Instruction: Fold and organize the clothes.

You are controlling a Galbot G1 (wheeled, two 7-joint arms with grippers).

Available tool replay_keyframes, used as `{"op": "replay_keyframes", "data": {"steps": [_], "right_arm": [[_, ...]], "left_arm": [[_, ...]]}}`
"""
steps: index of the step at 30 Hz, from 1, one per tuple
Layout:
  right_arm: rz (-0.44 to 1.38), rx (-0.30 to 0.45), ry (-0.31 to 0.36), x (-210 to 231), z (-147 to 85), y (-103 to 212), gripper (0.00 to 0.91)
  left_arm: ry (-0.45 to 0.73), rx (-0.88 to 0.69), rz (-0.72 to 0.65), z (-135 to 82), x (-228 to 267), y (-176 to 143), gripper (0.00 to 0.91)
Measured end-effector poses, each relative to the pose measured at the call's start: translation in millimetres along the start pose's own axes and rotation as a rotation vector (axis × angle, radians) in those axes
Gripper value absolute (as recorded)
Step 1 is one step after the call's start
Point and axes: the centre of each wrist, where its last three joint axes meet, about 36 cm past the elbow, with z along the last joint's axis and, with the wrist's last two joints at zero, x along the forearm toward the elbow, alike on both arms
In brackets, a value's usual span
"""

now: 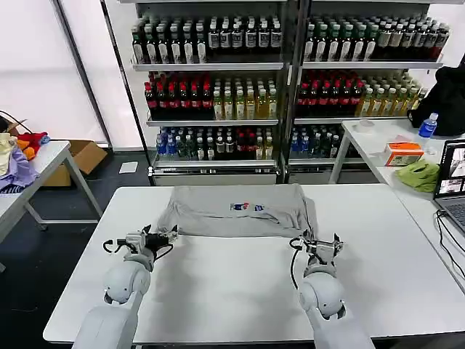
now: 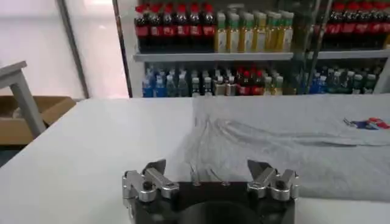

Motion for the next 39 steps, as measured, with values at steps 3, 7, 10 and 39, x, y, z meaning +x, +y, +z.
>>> {"op": "replay_keyframes", "data": {"steps": [3,7,10,39], "right_arm": [[-0.009,0.004,0.013,-2.9,3.8,4.2,0.836],[-0.014,0.009,0.035,-6.5,10.5,6.4,0.0],[-0.015,0.01,0.045,-9.0,15.7,5.7,0.0],[-0.04,-0.002,-0.023,50.8,11.4,-13.6,0.0]], "left_arm": [[0.0,-0.007,0.0,-0.1,-3.9,0.8,0.272],[0.01,-0.007,0.001,-0.8,-9.1,1.8,0.0],[0.029,-0.013,-0.001,2.6,-12.2,3.9,0.0],[0.026,-0.121,0.037,20.0,30.8,-23.6,0.0]]}}
